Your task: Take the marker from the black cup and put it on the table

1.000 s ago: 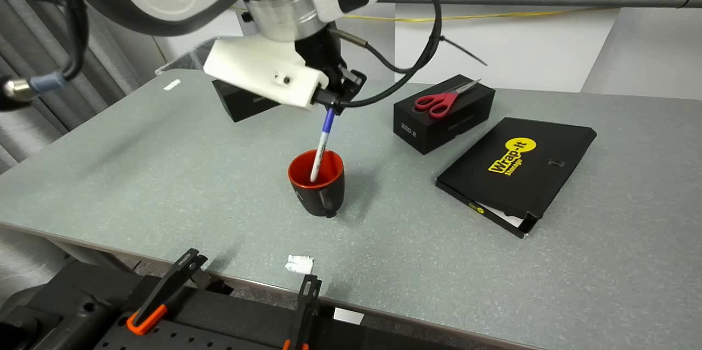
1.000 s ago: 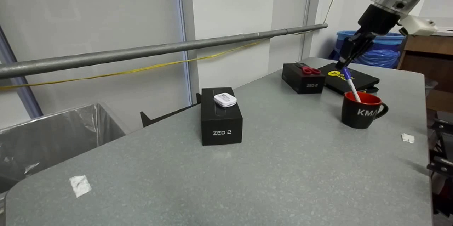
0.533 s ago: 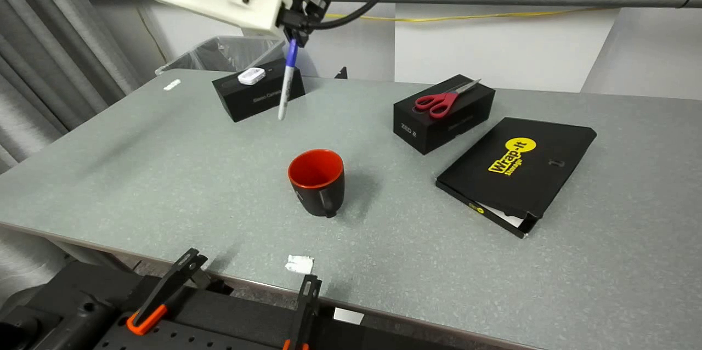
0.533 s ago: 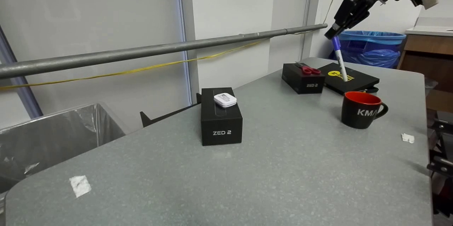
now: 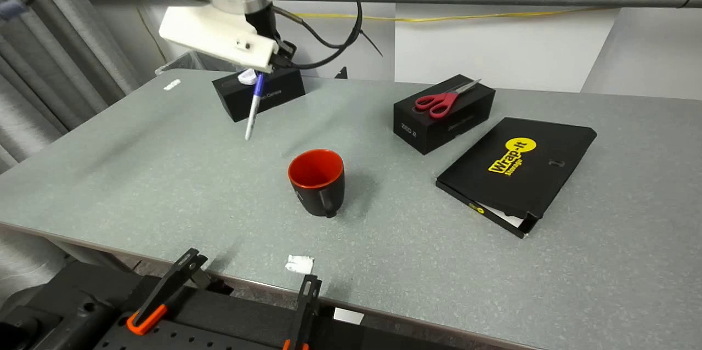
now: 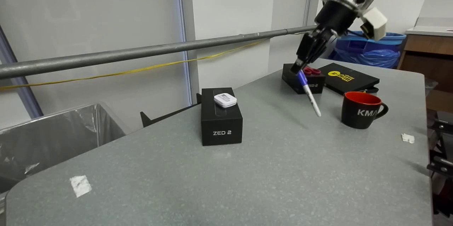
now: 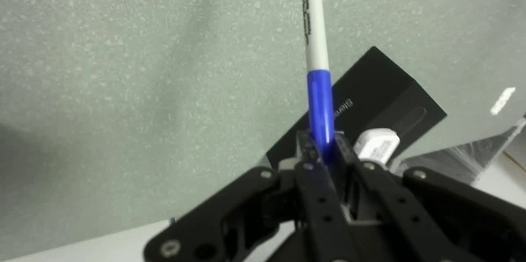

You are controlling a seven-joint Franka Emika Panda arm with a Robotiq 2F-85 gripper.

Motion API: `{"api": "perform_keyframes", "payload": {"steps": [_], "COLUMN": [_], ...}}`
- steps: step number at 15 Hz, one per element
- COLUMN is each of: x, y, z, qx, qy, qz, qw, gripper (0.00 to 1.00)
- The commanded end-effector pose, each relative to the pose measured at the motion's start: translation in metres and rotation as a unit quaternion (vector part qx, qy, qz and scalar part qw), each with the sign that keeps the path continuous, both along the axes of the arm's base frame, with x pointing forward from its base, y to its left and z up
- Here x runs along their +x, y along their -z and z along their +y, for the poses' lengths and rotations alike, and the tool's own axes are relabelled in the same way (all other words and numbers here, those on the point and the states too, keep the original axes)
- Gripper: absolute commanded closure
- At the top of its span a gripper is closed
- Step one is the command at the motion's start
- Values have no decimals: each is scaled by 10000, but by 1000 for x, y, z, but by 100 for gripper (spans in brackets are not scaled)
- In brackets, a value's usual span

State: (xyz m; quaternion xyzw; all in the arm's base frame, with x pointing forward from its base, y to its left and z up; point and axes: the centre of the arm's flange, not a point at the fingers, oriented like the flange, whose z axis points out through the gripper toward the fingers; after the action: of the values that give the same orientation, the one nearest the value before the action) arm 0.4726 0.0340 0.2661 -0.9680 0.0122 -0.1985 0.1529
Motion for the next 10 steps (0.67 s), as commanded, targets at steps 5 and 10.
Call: {"api": "perform_keyframes", "payload": {"steps": [5,10], "x": [82,104], "y": [143,161], "z": [-7,-7], "qx": [-369,-500], "qy": [-21,-51], "qz": [672,633], "qw": [9971,9967], "gripper": [98,58]}}
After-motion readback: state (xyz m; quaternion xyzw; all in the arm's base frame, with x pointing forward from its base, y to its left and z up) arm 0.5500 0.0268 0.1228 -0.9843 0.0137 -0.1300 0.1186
